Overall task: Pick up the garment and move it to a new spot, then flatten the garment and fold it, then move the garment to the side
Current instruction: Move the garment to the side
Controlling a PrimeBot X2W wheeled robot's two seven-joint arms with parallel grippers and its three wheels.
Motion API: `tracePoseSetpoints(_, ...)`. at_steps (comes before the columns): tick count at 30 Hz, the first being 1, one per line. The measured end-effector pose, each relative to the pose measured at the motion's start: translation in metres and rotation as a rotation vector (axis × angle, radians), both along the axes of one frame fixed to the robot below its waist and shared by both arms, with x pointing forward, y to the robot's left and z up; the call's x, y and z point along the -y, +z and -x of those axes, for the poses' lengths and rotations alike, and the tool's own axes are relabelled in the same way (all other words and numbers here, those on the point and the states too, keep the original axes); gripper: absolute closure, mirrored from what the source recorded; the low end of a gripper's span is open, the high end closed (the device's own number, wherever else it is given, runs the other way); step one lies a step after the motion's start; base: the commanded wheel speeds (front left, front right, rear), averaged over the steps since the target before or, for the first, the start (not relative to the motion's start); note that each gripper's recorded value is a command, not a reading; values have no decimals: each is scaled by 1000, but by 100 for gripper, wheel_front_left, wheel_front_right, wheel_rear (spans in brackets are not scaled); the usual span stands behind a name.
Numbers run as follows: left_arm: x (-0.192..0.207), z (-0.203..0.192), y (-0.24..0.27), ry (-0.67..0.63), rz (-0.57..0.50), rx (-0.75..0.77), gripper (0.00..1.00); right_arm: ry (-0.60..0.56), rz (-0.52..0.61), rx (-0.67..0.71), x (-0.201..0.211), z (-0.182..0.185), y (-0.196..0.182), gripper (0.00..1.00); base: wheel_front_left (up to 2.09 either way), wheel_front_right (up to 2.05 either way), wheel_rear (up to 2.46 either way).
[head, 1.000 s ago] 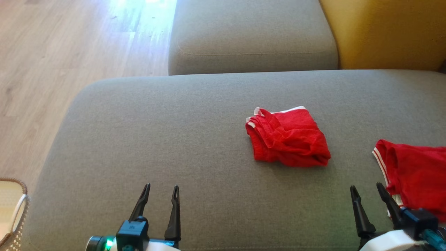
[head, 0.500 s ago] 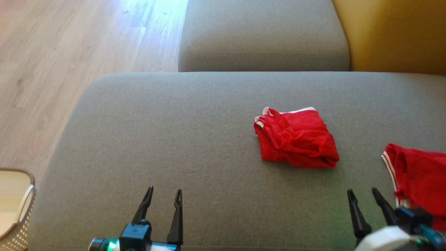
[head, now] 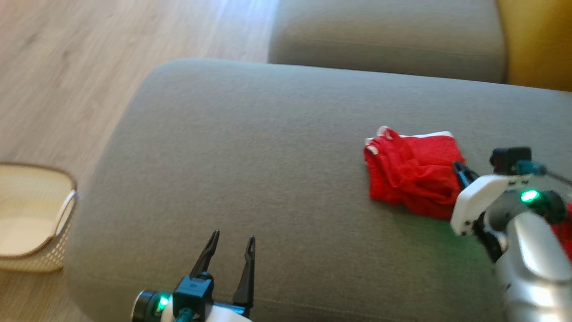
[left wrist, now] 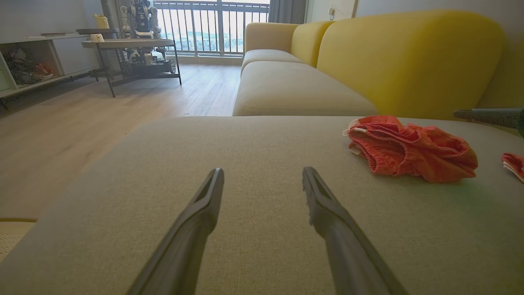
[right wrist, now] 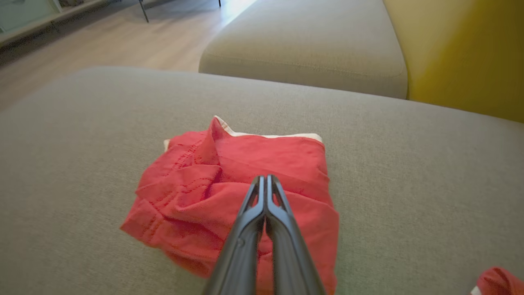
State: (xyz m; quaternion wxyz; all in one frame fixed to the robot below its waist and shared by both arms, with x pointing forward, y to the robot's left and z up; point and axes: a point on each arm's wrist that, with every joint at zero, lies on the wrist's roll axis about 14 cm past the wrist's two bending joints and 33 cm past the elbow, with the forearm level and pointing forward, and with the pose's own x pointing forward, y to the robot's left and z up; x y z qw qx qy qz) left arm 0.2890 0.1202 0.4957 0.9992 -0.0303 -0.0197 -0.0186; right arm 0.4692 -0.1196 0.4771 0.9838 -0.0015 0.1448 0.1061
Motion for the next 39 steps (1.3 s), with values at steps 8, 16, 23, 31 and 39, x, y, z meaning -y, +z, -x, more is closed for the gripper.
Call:
tracePoseSetpoints(8, -10, 2, -9, 38, 3, -33, 0, 86, 144, -158, -18, -25, -27, 100, 0, 0, 0)
tracePoseSetpoints(16, -8, 2, -11, 25, 3, -40, 0, 122, 201, -297, -26, -11, -61, 100, 0, 0, 0)
tracePoseSetpoints(23, -9, 1, -9, 27, 0, -31, 0, 205, 136, -269, -72, 2, -62, 100, 0, 0, 0)
tracePoseSetpoints(31, 0, 0, -5, -15, 2, -12, 0, 353, 35, -207, -123, 27, -45, 100, 0, 0, 0)
tracePoseSetpoints(39, 14, -5, 1, -69, 3, 10, 0, 364, -139, -29, -118, 37, -2, 63, 0, 0, 0)
